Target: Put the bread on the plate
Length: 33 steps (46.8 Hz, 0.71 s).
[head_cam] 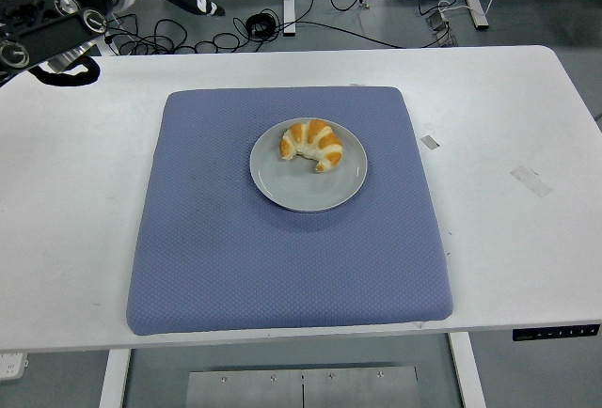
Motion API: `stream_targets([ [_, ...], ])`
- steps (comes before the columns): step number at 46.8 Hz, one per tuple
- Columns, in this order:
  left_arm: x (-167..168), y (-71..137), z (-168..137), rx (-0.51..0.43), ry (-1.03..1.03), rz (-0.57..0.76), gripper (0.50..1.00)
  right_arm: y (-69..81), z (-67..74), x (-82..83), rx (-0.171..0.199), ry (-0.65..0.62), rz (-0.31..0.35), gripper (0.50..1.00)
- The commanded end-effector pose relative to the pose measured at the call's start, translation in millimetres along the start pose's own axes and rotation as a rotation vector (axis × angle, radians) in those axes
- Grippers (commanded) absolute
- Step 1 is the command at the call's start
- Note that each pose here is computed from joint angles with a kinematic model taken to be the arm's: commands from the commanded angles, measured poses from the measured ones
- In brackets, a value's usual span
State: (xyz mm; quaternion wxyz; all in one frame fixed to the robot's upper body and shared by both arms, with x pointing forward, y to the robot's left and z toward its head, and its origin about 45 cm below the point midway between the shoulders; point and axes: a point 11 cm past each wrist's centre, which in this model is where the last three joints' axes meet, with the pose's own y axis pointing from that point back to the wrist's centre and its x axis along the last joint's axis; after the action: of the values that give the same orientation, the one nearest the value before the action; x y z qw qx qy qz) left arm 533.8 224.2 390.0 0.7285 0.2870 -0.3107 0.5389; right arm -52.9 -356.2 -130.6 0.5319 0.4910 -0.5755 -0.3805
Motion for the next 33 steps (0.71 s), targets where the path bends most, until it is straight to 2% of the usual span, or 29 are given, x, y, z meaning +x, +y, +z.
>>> stream_targets([
  [1,1,0,-17,0.004,0.055,0.03,0.974,0.0,0.1,0.0,0.0,0.0,0.0,1.0],
  [7,-3,2,-38,0.025,0.15,0.06,0.971,0.0,0.1,0.0,0.0,0.0,0.0,1.0],
  [14,-9,2,-45,0.048,0.417,0.101,0.974,0.0,0.1,0.0,0.0,0.0,0.0,1.0],
  [25,6,1,-73,0.129,0.469,0.093,0.975,0.0,0.1,0.0,0.0,0.0,0.0,1.0],
  [33,6,-4,-80,0.139,0.569,0.084,0.975,0.0,0.0,-0.4,0.0,-0.002,-0.001,1.0],
])
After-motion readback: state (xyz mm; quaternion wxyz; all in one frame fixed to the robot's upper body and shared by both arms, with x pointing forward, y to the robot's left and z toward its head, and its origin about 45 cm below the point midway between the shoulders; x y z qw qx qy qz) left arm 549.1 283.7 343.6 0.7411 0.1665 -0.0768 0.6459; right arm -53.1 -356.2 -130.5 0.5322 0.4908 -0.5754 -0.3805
